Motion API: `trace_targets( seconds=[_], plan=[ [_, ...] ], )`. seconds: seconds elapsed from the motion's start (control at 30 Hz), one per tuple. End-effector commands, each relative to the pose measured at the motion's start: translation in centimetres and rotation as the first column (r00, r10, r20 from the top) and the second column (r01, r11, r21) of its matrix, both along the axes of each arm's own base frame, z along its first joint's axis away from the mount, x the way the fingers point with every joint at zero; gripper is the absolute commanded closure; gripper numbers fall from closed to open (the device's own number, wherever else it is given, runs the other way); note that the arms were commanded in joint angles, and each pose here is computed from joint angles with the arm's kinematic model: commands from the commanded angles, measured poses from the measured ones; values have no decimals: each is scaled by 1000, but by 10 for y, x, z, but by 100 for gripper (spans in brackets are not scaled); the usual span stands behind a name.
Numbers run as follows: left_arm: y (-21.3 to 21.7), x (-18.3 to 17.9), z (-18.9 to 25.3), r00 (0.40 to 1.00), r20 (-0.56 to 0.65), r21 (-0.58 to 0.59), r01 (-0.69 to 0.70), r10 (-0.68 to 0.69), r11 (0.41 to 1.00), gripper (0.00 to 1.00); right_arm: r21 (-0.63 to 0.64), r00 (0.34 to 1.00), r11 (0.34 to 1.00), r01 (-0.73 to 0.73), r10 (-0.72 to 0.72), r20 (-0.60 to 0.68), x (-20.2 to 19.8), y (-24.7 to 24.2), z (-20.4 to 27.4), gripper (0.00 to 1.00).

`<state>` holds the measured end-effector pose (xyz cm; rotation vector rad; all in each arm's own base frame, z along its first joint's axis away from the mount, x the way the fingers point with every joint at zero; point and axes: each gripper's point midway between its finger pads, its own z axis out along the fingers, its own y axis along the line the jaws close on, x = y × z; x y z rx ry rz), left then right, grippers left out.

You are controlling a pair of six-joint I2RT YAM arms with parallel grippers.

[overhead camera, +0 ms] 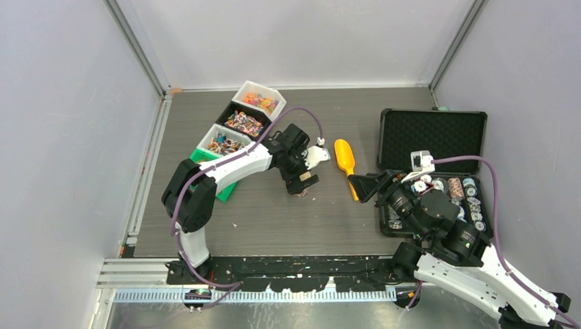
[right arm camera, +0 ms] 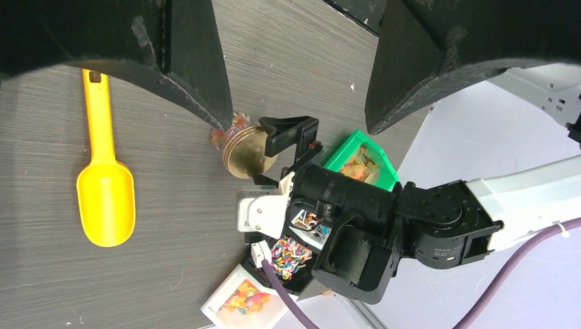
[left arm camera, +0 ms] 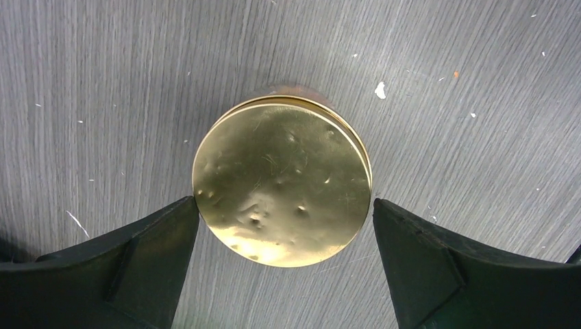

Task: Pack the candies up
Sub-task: Close the bottle lid on the packing bottle.

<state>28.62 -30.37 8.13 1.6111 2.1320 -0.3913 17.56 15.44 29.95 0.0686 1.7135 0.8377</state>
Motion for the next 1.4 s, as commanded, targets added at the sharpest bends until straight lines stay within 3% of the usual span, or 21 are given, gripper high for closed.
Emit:
trace_targets(
  seconds=[0.0, 0.4, 0.53, 0.6, 0.77, 0.87, 0.97, 1.13, 1.23, 1.37],
  plan=[
    [-5, 2, 20, 1000, 26, -28, -8, 9, 1000, 0, 42, 999, 999, 19, -21, 41, 0, -6, 21, 25],
    [-12, -7, 86, 991, 94, -237, -67, 91, 969, 0, 63, 999, 997, 40, -38, -29, 9, 5, 3, 23],
    [1, 11, 114, 942, 183, -328, -210, 280, 921, 0, 87, 994, 993, 81, -74, -83, 17, 10, -5, 24],
    [20, 29, 131, 853, 228, -387, -364, 471, 847, 0, 92, 989, 990, 105, -94, -118, 22, 14, -11, 24],
    [66, 45, 146, 663, 81, -426, -652, 744, 628, 0, 94, 985, 991, 91, -76, -158, 33, 37, -21, 27],
    [66, 43, 144, 676, -171, -453, -700, 717, 552, 1, 67, 982, 995, 73, -61, -177, 41, 53, -31, 28],
    [63, 40, 136, 676, -358, -475, -726, 645, 498, 12, 7, 979, 998, 59, -56, -197, 50, 68, -43, 29],
    [60, 33, 104, 645, -456, -423, -763, 613, 488, 26, -67, 969, 998, 20, -36, -243, 71, 88, -69, 41],
    [58, 30, 82, 618, -487, -373, -786, 617, 493, 31, -43, 954, 999, -26, 12, -299, 85, 100, -88, 51],
    [49, 28, 60, 601, -545, -350, -797, 585, 493, 38, -45, 922, 997, -58, 36, -385, 101, 111, -125, 56]
  ],
)
